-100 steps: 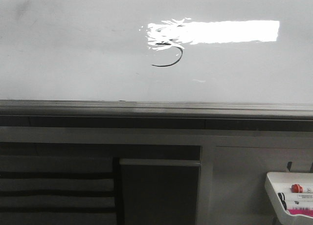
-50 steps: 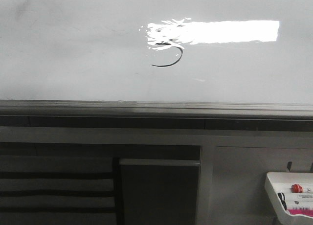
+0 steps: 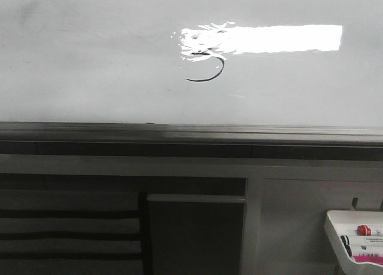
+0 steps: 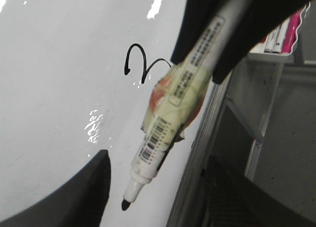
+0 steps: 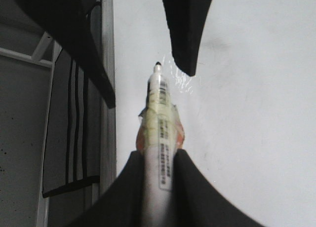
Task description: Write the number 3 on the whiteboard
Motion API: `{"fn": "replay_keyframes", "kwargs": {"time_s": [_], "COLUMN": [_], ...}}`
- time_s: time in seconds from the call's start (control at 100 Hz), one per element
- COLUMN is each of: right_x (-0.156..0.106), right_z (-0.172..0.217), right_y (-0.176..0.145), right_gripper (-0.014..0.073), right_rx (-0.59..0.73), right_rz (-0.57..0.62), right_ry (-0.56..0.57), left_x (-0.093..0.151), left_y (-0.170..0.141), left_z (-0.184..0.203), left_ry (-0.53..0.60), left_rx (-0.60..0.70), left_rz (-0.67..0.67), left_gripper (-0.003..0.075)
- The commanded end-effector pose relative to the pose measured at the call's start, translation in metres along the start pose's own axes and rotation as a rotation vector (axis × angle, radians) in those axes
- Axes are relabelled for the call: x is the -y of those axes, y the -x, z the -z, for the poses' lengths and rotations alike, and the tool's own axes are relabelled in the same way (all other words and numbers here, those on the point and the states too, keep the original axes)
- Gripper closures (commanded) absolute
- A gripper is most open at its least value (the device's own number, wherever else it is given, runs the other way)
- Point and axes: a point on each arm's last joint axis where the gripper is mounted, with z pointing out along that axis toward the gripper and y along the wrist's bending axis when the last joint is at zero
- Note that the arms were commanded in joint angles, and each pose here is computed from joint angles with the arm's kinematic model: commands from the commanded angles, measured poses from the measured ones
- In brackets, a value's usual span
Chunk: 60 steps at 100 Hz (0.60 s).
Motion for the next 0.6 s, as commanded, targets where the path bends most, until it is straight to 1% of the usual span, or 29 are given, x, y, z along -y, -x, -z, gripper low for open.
{"fn": "replay_keyframes", "kwargs": {"time_s": [0.0, 0.12, 0.26, 0.45, 0.59], "right_x": [0.0128, 0.0116, 0.012, 0.0117, 0.0113], "right_z": [0.0129, 0.0129, 0.0126, 0.0113, 0.0099], "right_y": [0.0131, 0.0145, 0.0137, 0.0135, 0.0132], "right_gripper": [0.0656, 0.0656, 0.0656, 0.0656, 0.0656], "right_rx": [0.085, 0.087, 0.077, 0.076, 0.073], "right_rz": [0.01, 0.029, 0.055, 0.055, 0.055], "right_ry": [-0.093, -0.092, -0.097, -0.096, -0.093], "left_x": [-0.0099, -0.0128, -0.0138, -0.0138, -0.0138], "left_y": [0.0118, 0.0113, 0.0116, 0.0116, 0.0116], "left_z": [0.0027, -0.0042, -0.006, -0.006, -0.006], "left_ry": [0.074, 0.087, 0.095, 0.095, 0.095], "left_rx": [0.062, 0.058, 0.061, 0.061, 0.061], "left_rz": [-0.049, -0.055, -0.052, -0.052, -0.052], "left_gripper": [0.0372, 0.0398, 0.0444, 0.0562, 0.0631]}}
